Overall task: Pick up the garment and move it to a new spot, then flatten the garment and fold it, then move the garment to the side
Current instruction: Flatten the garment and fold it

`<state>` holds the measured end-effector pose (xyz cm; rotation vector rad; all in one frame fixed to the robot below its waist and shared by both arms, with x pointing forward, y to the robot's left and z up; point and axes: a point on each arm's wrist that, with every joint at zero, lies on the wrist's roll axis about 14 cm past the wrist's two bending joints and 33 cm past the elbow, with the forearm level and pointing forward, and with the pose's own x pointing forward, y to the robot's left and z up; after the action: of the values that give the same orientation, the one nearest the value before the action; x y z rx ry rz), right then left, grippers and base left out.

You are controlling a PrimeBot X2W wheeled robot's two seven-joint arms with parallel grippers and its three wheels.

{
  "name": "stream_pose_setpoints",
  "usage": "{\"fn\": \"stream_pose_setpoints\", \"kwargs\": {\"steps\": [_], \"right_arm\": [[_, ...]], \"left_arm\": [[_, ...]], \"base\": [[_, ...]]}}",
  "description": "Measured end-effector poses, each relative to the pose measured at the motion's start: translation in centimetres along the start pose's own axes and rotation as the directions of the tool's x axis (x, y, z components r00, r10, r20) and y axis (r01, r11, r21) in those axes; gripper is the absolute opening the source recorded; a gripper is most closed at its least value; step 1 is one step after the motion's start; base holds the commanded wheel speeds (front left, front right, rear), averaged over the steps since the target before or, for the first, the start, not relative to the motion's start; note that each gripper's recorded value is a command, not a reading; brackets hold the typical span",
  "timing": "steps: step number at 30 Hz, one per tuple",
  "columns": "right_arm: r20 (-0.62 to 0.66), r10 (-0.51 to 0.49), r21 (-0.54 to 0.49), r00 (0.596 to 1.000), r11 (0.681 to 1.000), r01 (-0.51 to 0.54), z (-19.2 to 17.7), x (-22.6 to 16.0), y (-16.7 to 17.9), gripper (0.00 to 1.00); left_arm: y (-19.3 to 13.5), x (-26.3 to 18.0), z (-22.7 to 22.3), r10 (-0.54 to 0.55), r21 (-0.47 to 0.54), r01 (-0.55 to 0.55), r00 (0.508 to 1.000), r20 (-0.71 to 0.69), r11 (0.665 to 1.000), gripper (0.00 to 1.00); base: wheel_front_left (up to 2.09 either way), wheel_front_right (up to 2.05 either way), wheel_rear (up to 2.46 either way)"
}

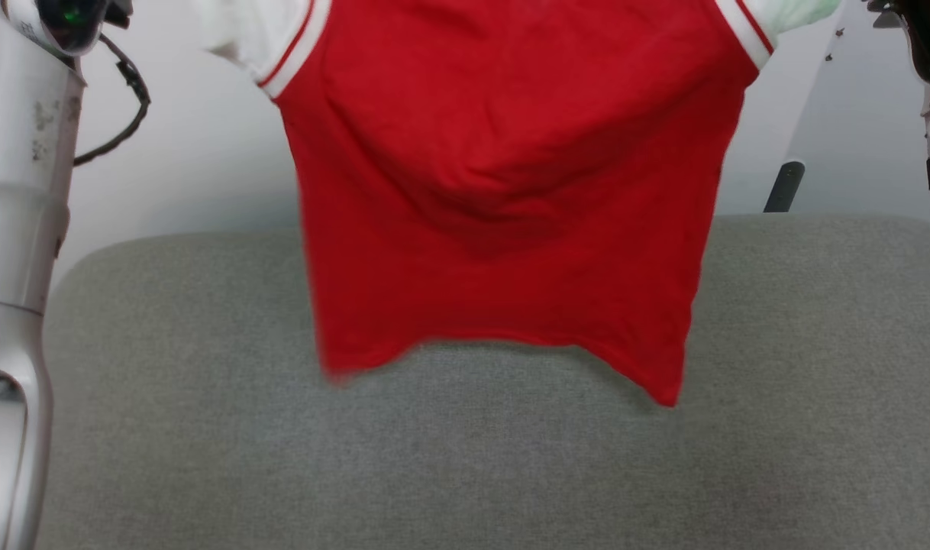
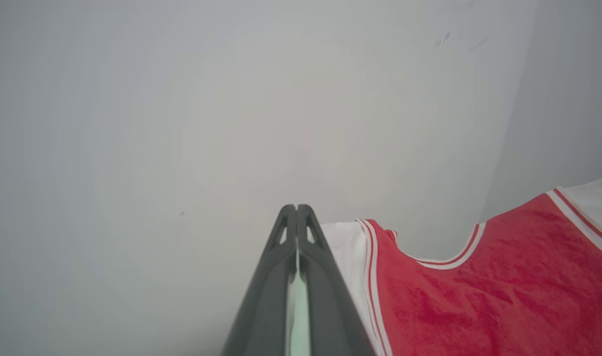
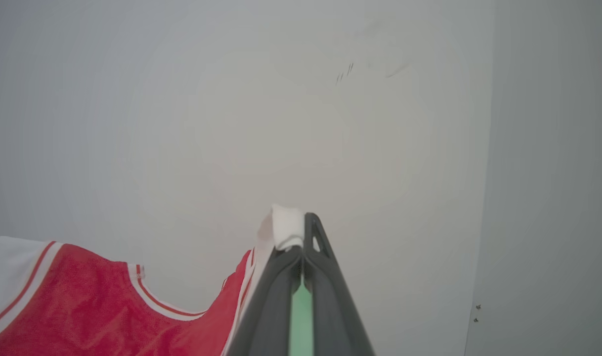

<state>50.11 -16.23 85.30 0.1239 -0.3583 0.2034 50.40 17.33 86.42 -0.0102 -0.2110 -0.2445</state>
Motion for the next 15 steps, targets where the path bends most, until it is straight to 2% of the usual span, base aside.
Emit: {"fn": "stream_pose_setpoints", "kwargs": {"steps": [5, 11, 15], "right_arm": [[0.021, 0.018, 0.009, 1.0, 1.0, -0.018, 0.5, 0.6, 0.7, 0.0], [-0.02, 0.024, 0.025, 1.0, 0.999, -0.024, -1.3, 1.7, 0.6, 0.0], [0.001, 0.026, 0.005, 1.0, 1.0, -0.026, -1.3, 3.3, 0.3, 0.0]], "left_arm": [[0.4, -0.1, 0.1, 0.009, 0.02, -0.009, 1.0, 0.011, 1.0, 0.0], [0.6, 0.9, -2.0, 0.002, 0.03, -0.001, 0.999, -0.033, 1.0, 0.0], [1.0, 2.2, -2.4, 0.001, 0.049, 0.001, 1.0, -0.023, 0.999, 0.0]], "base": [[0.0, 0.0, 0.0], [0.0, 0.0, 0.0], [0.0, 0.0, 0.0]]}}
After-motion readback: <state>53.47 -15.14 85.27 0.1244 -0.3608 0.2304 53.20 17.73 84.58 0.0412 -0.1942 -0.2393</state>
